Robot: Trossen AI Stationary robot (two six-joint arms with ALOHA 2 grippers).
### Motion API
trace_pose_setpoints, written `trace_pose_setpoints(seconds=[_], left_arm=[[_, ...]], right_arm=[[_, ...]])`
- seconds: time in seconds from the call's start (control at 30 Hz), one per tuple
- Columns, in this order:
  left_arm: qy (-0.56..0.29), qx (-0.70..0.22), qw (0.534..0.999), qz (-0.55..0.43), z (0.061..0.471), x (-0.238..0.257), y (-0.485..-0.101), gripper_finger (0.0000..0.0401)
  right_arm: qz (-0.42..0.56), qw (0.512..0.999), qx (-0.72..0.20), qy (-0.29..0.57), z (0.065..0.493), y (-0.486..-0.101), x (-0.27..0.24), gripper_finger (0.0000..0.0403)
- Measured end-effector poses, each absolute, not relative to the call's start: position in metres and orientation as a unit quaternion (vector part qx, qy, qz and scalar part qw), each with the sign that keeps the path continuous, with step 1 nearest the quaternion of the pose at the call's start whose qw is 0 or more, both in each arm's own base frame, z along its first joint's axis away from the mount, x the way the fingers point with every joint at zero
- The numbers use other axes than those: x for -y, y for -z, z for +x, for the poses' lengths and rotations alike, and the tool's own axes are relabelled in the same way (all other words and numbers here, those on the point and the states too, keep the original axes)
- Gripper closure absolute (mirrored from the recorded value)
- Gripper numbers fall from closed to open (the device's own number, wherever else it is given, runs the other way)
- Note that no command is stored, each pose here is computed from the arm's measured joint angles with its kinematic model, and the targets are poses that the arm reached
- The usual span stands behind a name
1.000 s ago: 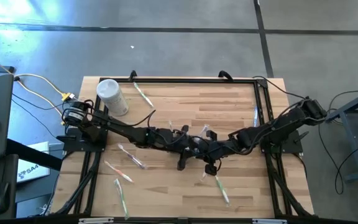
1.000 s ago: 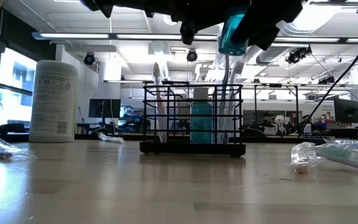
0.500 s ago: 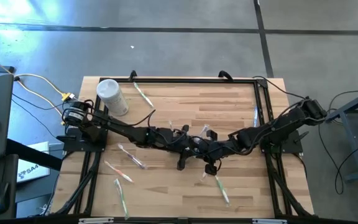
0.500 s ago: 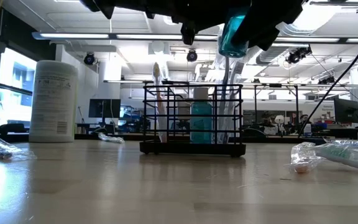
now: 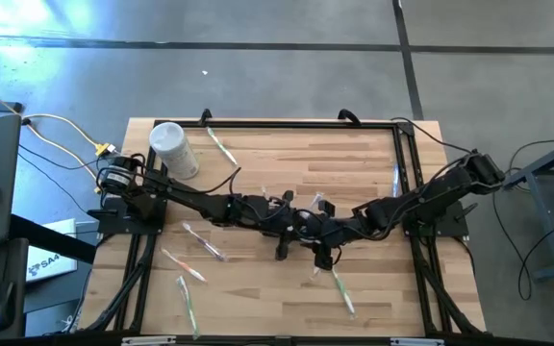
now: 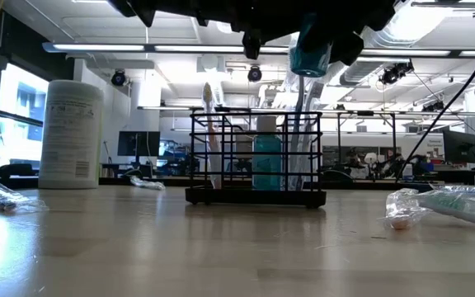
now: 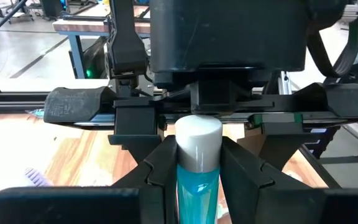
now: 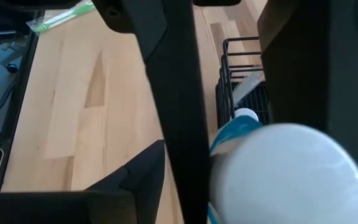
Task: Pick & Place toothbrushing station
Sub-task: Put the blue mouthwash bottle into the mesh organizer
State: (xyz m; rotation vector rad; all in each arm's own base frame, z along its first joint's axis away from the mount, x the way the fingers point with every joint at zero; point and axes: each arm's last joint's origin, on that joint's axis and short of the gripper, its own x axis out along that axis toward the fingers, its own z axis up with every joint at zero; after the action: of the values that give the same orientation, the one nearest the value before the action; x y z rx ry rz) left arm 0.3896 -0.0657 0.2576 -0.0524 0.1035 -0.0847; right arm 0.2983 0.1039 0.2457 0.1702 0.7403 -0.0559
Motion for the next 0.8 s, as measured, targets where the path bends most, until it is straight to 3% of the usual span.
trace_pose_setpoints(seconds=[0.57, 0.8], left_arm=[[0.041, -0.092, 0.994, -0.029, 0.383, 0.066, -0.257, 0.0313], [0.075, -0.085, 0.993, -0.029, 0.359, 0.074, -0.277, 0.0313]], right_arm=[[0.109, 0.893, -0.431, 0.072, 0.281, -0.240, -0.098, 0.0259], [0.110, 0.881, -0.452, 0.089, 0.275, -0.239, -0.096, 0.0285]])
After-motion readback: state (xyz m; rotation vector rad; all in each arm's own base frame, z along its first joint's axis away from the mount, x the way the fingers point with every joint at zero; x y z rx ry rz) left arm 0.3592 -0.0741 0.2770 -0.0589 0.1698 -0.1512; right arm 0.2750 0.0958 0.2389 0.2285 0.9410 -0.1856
